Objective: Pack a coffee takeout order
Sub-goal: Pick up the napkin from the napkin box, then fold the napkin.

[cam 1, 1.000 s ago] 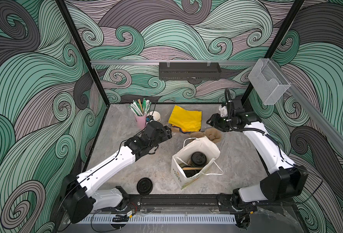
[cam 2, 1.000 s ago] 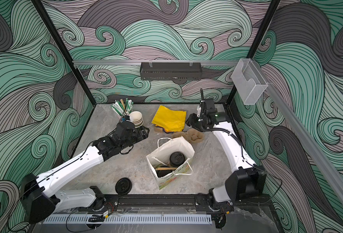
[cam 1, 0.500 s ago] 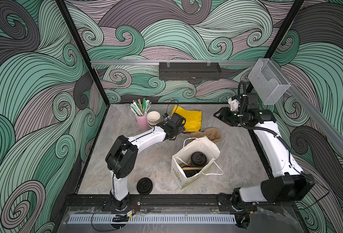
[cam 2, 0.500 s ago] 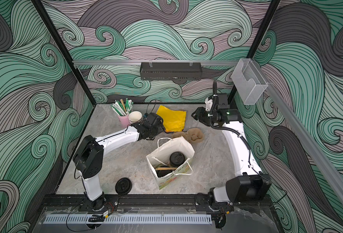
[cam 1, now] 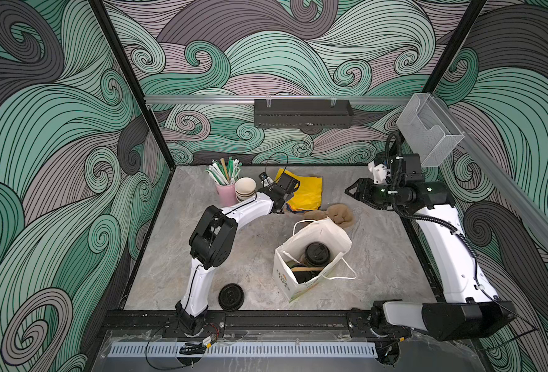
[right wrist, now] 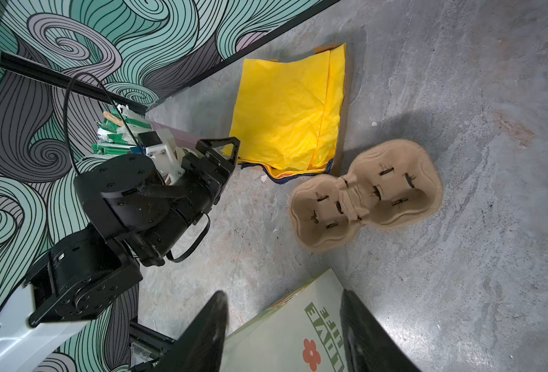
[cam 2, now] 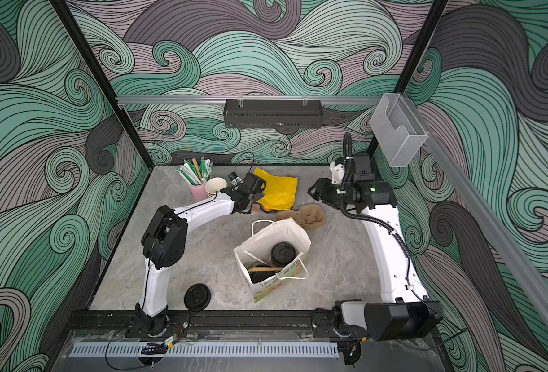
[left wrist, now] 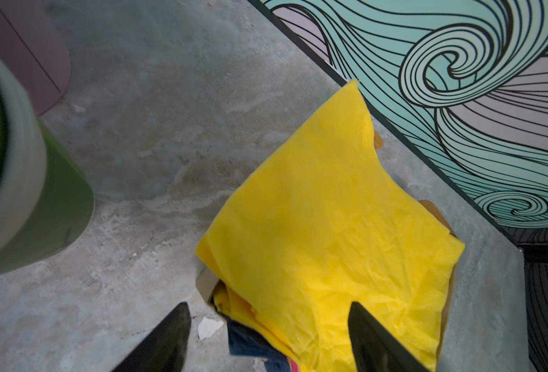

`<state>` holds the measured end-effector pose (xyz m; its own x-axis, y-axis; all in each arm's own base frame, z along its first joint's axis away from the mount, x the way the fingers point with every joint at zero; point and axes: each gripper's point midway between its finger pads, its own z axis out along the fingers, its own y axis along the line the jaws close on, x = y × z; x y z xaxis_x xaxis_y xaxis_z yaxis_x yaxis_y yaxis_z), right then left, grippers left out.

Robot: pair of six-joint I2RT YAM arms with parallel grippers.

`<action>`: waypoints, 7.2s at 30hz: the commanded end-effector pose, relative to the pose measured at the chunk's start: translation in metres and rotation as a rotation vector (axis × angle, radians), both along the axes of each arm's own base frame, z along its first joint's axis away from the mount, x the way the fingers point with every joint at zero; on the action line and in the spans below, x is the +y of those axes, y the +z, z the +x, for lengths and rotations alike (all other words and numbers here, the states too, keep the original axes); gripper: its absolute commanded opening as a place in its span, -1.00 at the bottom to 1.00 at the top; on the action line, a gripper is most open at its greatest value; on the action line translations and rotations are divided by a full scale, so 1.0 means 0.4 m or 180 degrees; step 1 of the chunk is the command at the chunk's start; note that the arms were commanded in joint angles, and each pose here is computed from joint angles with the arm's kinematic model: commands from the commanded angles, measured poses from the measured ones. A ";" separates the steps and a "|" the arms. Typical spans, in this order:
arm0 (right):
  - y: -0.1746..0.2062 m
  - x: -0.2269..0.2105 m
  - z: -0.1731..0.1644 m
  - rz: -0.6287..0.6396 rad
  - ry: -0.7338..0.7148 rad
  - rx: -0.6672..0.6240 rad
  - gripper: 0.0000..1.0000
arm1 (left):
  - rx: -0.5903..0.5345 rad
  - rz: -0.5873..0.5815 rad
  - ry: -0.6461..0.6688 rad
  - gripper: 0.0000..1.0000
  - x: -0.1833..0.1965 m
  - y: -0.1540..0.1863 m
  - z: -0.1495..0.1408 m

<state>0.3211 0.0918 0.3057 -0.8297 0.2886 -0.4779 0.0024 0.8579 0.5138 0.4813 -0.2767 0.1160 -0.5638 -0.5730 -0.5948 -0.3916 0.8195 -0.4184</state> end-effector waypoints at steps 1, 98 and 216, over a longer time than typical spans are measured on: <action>0.015 -0.011 -0.017 -0.0083 0.0014 0.0006 0.15 | -0.0043 0.0276 0.0119 0.59 0.033 0.006 0.036; 0.196 0.379 0.292 -0.0989 0.1348 -0.2271 0.13 | -0.1573 -0.1358 -0.1297 -1.00 -0.172 0.861 -0.052; 0.263 0.529 -0.468 -0.0357 0.3868 -0.2382 0.63 | -0.1050 -0.1980 -0.4472 -1.00 -0.057 0.880 -0.835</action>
